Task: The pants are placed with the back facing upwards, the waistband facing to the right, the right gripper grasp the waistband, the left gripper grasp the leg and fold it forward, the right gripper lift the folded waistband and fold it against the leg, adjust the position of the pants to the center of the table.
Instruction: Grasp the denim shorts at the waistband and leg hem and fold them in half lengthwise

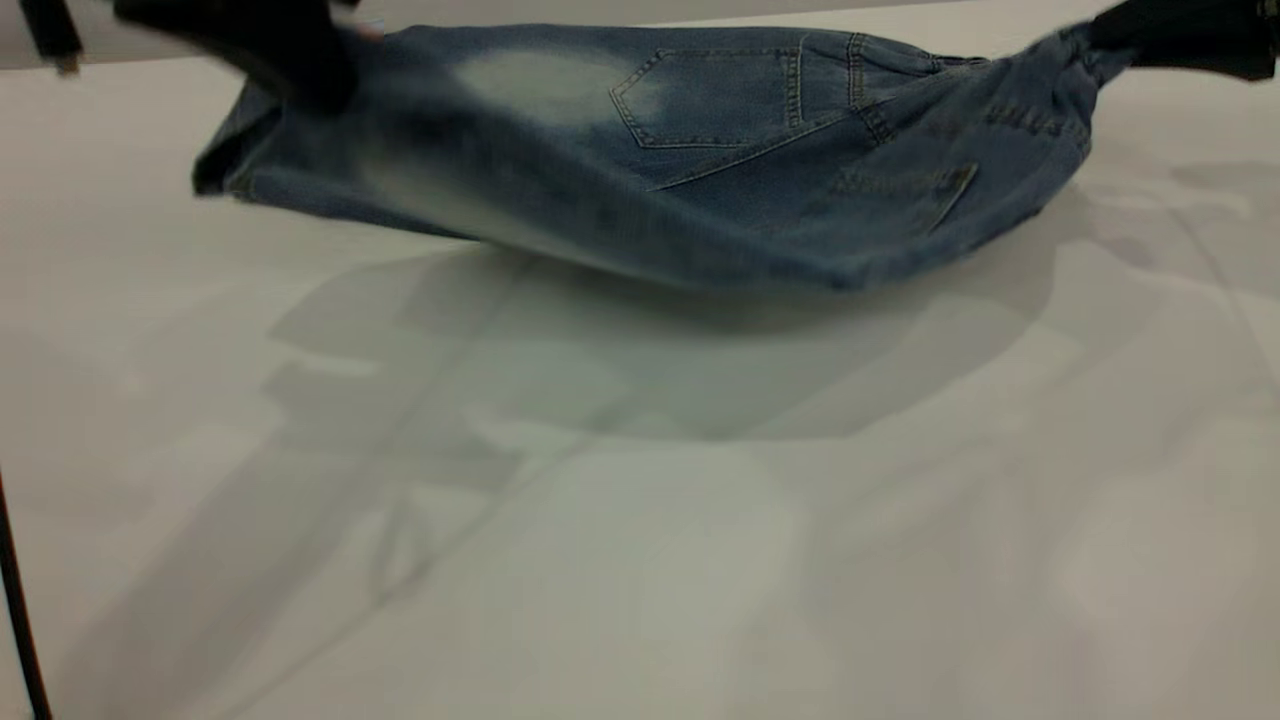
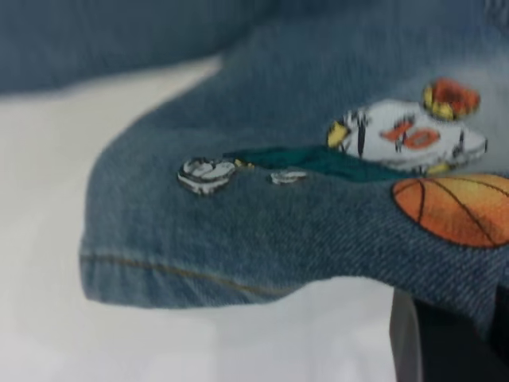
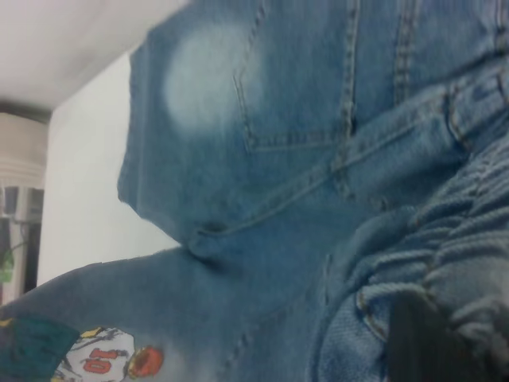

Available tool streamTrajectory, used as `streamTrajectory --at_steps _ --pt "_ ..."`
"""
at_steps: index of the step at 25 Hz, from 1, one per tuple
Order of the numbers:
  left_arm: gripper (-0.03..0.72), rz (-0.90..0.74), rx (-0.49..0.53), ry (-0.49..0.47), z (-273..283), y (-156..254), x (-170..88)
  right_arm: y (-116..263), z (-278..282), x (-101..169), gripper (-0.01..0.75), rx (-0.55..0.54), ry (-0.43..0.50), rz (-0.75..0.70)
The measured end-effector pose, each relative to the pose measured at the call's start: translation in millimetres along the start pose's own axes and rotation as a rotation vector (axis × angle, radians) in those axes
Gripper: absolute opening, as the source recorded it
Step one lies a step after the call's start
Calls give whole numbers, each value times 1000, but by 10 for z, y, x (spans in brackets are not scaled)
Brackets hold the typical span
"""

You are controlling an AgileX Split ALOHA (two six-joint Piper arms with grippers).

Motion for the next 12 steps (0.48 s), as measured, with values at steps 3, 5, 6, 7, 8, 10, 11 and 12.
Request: streamTrajectory --at_steps 3,5,6,7,8,10,11,12 --pt "79 -24 -41 -14 52 -115 10 -90 10 46 43 -12 -20 7" --pt "79 -29 -69 -28 87 -185 22 -142 16 74 43 -18 -32 11" --pt "79 -37 -89 -39 104 -226 33 -171 20 83 43 -23 -34 15" --pt "79 -39 -108 -47 114 -257 41 -201 24 92 43 -29 -34 22" --pt "79 -45 -117 -59 118 -271 55 -225 27 99 43 -33 -35 27" --pt "79 -36 -137 -88 125 -299 123 -287 29 125 43 -42 -37 32" --pt "79 -26 -150 -105 130 -316 177 -308 8 147 43 -42 -38 36" --pt "79 -17 -166 -125 137 -338 244 -340 -6 159 43 -45 -40 41"
Point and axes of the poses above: a point on each arm's last joint axis where the gripper is mounted, z pointing back along that axis away from the gripper, x along the wrist's bending axis when the last joint is at zero, y = z × x, the point moved 3 cm from there along -z, pointing out along that axis toward the gripper, and after that the axes turned 6 degrees about z, right-handed, at the moved point
